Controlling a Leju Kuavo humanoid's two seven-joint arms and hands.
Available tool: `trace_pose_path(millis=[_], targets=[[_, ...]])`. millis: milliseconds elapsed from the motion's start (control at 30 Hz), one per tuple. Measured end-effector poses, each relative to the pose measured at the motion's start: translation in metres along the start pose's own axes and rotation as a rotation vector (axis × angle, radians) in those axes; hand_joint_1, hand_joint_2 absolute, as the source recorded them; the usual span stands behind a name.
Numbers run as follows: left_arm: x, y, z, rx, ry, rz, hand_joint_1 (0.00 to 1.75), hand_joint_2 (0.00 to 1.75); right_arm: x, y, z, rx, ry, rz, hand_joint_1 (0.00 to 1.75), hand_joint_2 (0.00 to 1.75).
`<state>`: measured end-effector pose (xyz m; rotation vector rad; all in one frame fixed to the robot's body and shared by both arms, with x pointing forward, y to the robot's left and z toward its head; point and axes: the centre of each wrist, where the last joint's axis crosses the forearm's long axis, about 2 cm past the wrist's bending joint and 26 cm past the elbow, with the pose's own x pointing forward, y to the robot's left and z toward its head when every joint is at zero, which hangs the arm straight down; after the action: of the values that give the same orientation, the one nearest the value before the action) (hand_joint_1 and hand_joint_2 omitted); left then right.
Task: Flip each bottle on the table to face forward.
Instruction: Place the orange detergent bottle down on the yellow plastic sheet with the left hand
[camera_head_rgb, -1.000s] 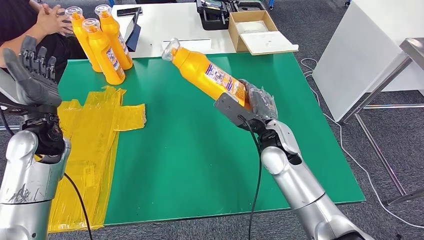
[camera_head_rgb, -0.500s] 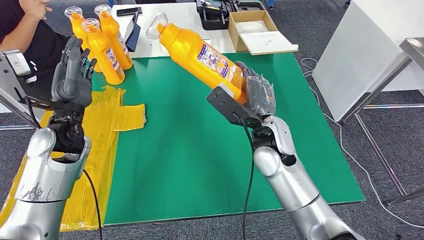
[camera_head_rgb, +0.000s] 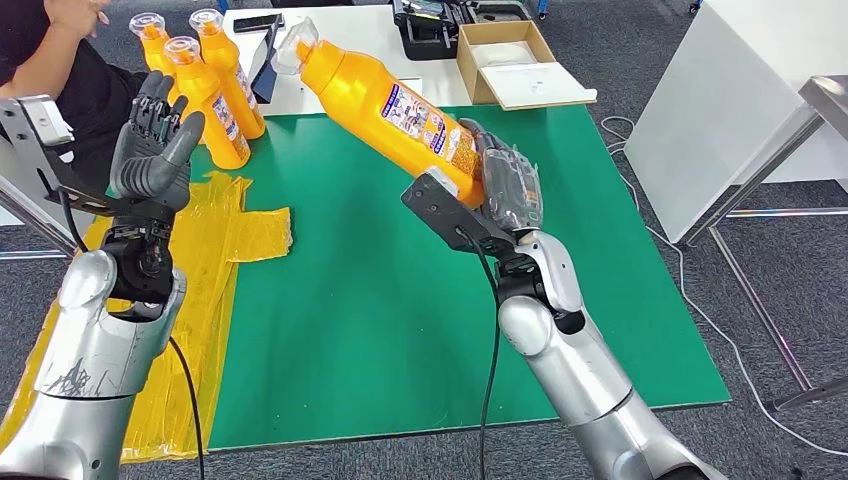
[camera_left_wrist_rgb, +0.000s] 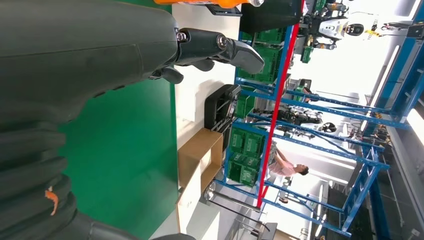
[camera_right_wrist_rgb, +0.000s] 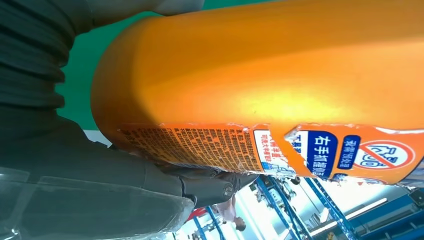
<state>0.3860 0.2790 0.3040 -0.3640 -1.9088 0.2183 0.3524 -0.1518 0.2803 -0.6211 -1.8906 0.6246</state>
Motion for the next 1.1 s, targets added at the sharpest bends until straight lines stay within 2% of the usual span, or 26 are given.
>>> trace_pose_path(millis=[233,733,1100], targets=[[-0.003,-0.013,-0.003,-0.047,0.049,0.055,0.0,1.75,0.011,0.002,-0.005,-0.017,0.005,0.037,1.75,1.75],[-0.007,-0.064,0.009,-0.236,0.195,0.253,0.0,1.75,0.015,0.009,-0.012,-0.045,-0.008,0.085,1.75,1.75],[-0.011,-0.087,0.015,-0.281,0.203,0.256,0.0,1.75,0.02,0.018,-0.014,-0.033,0.0,0.09,1.75,1.75]])
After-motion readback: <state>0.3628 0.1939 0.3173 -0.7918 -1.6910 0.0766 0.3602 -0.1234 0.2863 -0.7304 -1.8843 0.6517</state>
